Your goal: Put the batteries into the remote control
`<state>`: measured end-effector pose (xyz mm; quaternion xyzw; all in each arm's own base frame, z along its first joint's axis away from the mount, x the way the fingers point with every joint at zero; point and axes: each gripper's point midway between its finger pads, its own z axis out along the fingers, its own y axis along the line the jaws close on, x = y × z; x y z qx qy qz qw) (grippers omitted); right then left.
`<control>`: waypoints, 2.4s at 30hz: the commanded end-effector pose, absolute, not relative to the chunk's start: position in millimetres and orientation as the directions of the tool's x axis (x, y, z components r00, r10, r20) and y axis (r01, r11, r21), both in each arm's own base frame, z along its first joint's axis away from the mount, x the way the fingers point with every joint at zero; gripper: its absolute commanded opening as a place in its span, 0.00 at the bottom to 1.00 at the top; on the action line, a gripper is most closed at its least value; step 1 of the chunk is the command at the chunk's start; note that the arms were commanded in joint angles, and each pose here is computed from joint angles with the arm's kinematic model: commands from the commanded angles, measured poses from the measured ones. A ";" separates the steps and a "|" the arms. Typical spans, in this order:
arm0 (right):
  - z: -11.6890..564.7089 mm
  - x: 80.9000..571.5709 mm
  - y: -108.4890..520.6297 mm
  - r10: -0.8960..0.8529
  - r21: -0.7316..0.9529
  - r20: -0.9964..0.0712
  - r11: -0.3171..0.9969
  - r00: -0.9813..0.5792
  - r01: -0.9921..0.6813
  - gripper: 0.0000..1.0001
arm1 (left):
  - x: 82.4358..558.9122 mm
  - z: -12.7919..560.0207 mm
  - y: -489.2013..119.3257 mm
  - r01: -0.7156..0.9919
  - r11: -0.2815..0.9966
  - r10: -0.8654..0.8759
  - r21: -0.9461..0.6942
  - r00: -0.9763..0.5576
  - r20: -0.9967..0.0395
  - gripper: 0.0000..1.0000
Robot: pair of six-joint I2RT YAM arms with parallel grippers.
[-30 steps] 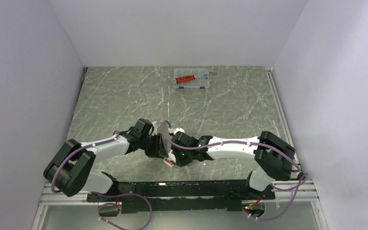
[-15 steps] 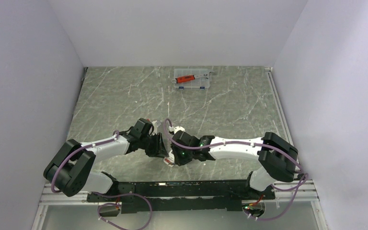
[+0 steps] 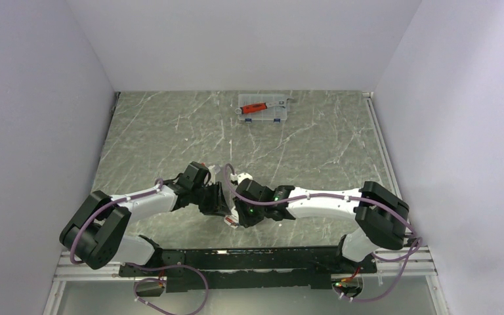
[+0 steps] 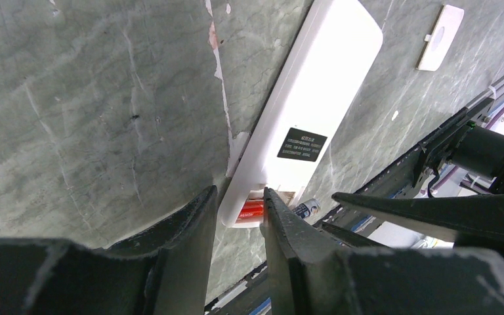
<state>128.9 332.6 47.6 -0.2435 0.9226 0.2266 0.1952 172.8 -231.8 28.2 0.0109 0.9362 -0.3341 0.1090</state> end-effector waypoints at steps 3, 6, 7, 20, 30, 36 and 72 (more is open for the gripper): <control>71.8 131.9 336.7 -0.472 0.280 -0.537 0.681 -0.699 -0.676 0.33 | 178.0 38.7 -239.1 0.117 0.755 -0.048 -0.646 -0.971 -0.232 0.38; 73.8 132.7 336.9 -0.518 0.253 -0.558 0.638 -0.648 -0.727 0.37 | 176.6 39.1 -238.4 0.118 0.754 -0.046 -0.646 -0.972 -0.231 0.38; 75.0 132.7 337.7 -0.530 0.247 -0.566 0.622 -0.632 -0.743 0.38 | 176.5 39.5 -238.1 0.117 0.754 -0.047 -0.646 -0.972 -0.231 0.38; 75.7 132.7 348.8 -0.624 0.193 -0.624 0.461 -0.471 -0.866 0.44 | 172.9 43.5 -239.1 0.118 0.744 -0.042 -0.658 -0.974 -0.223 0.40; 63.1 136.7 351.0 -0.637 0.167 -0.629 0.448 -0.444 -0.879 0.43 | 170.4 42.6 -237.8 0.112 0.748 -0.038 -0.654 -0.977 -0.211 0.41; 59.3 141.2 352.3 -0.641 0.138 -0.649 0.432 -0.411 -0.891 0.43 | 168.4 43.3 -235.8 0.114 0.752 -0.036 -0.650 -0.977 -0.212 0.42; 45.1 138.6 347.0 -0.666 0.090 -0.670 0.364 -0.327 -0.927 0.36 | 166.8 42.4 -234.6 0.109 0.755 -0.032 -0.647 -0.979 -0.203 0.45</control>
